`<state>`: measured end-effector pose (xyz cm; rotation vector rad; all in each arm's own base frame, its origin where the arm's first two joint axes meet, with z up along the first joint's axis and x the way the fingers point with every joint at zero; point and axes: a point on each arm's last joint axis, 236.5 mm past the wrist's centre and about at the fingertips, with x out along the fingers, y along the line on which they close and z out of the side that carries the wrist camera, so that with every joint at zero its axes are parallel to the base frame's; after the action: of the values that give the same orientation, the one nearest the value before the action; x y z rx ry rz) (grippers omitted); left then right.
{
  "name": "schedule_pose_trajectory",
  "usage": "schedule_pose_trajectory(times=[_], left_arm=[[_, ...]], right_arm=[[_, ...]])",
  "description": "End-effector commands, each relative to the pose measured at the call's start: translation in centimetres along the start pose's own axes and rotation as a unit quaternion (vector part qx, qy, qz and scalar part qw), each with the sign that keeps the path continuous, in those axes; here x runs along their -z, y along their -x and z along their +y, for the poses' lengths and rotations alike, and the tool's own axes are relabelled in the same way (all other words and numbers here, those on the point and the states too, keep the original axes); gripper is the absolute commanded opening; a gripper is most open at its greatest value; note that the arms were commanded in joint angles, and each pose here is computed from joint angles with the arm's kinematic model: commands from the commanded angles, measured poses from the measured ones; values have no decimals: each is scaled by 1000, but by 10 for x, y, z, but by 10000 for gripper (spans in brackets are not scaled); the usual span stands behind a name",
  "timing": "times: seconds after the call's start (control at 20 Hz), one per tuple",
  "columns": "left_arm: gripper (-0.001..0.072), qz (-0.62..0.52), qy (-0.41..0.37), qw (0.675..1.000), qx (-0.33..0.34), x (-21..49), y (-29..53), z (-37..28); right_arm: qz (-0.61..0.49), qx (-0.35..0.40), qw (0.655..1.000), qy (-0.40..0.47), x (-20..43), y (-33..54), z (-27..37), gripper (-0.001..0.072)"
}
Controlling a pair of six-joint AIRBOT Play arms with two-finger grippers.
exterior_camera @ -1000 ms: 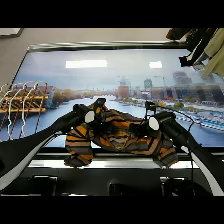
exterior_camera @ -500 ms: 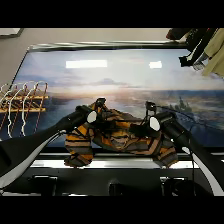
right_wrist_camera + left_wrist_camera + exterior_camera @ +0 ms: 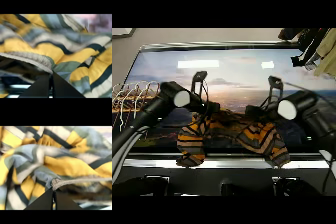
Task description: Fold the clothes and pants, and hang the long-sleeved shirts on hangers.
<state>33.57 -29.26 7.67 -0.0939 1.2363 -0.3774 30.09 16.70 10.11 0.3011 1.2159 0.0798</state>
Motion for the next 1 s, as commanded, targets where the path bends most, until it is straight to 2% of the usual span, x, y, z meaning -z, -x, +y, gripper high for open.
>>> schedule_pose_trajectory(times=[0.0, 0.2, 0.35, 0.5, 0.65, 0.95], left_arm=[[26, -32, -20, 999, -1, -5, 76, -2], [26, -75, -9, 997, 23, -3, 133, -6], [26, -64, -1, 998, 18, 9, 143, -1], [26, -52, 19, 998, 14, 11, 134, -1], [26, -12, 49, 999, -8, 29, 106, 10], [27, 31, 80, 996, 12, 52, 57, 7]], right_arm=[[-27, -13, 1000, 9, -16, 76, 12, 28], [-50, -44, 998, 13, -21, 136, 25, 27], [-40, -39, 998, 19, -14, 145, 22, 28], [-28, -29, 999, 37, -14, 126, 20, 28], [-11, 20, 998, 61, -9, 83, 2, 27], [-21, -7, 996, 83, -6, 28, 26, 25]])
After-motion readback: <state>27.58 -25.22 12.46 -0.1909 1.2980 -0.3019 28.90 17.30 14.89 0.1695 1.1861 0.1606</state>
